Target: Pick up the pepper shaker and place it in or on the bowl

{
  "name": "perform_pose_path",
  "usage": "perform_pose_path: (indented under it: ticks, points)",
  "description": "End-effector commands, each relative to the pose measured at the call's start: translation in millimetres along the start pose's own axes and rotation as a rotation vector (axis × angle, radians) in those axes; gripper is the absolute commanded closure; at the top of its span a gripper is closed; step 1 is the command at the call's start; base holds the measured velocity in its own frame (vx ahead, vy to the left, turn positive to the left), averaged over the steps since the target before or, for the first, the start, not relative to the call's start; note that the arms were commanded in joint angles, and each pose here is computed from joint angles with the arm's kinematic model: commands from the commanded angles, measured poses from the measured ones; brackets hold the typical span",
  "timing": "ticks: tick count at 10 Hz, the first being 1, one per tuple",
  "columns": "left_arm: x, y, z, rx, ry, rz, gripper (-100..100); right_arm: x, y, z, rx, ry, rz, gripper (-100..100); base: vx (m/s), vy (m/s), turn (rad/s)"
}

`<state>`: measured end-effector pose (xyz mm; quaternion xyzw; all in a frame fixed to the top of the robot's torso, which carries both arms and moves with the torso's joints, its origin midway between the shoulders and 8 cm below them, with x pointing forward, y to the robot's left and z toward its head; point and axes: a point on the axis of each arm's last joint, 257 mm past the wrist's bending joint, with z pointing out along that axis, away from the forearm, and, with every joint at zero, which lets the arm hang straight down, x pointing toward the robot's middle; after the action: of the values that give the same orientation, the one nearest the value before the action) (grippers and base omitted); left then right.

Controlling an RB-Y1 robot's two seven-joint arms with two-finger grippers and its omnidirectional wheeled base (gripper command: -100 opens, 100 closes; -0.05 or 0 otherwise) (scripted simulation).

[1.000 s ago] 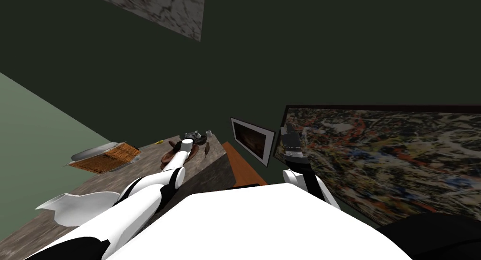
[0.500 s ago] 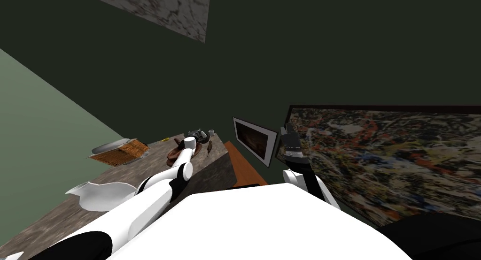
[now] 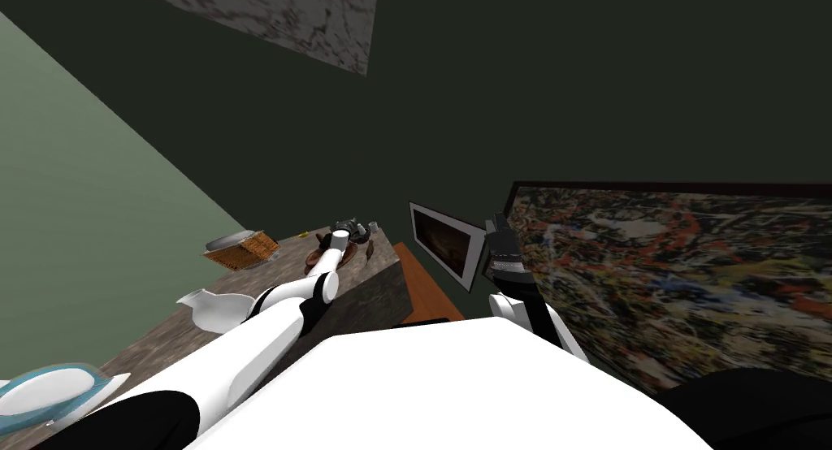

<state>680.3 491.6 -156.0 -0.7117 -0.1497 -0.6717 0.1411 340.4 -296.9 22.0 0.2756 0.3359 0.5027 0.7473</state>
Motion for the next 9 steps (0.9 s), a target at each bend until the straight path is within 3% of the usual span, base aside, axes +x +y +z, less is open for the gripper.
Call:
perform_pose_path:
  ticks: [1, 3, 4, 6, 7, 8, 9]
  points:
    - [25.8, 42, 2.1, -0.062, 0.032, 0.015, -100, 0, 0, 0.0, 0.000, 0.000, 0.000, 0, -0.025, 0.013, 0.206]
    - [17.5, 25, 1.4, -0.019, 0.019, 0.001, -100, 0, 0, 0.0, 0.000, 0.000, 0.000, 0, -0.003, -0.001, -0.006]
    - [22.8, 58, 1.8, -0.053, 0.015, -0.032, -100, 0, 0, 0.0, 0.000, 0.000, 0.000, 0, -0.020, 0.012, 0.273]
    - [32.2, 63, 3.2, -0.058, 0.029, 0.001, -100, 0, 0, 0.0, 0.000, 0.000, 0.000, 0, -0.018, 0.004, 0.067]
    - [38.6, 97, 1.7, -0.095, 0.027, -0.024, -100, 0, 0, 0.0, 0.000, 0.000, 0.000, 0, -0.021, 0.017, 0.253]
    - [49.6, 113, 1.1, -0.122, 0.045, 0.008, -100, 0, 0, 0.0, 0.000, 0.000, 0.000, 0, -0.020, 0.011, 0.157]
    - [50.1, 115, 0.9, -0.125, 0.048, 0.032, -100, 0, 0, 0.0, 0.000, 0.000, 0.000, 0, -0.010, 0.003, -0.007]
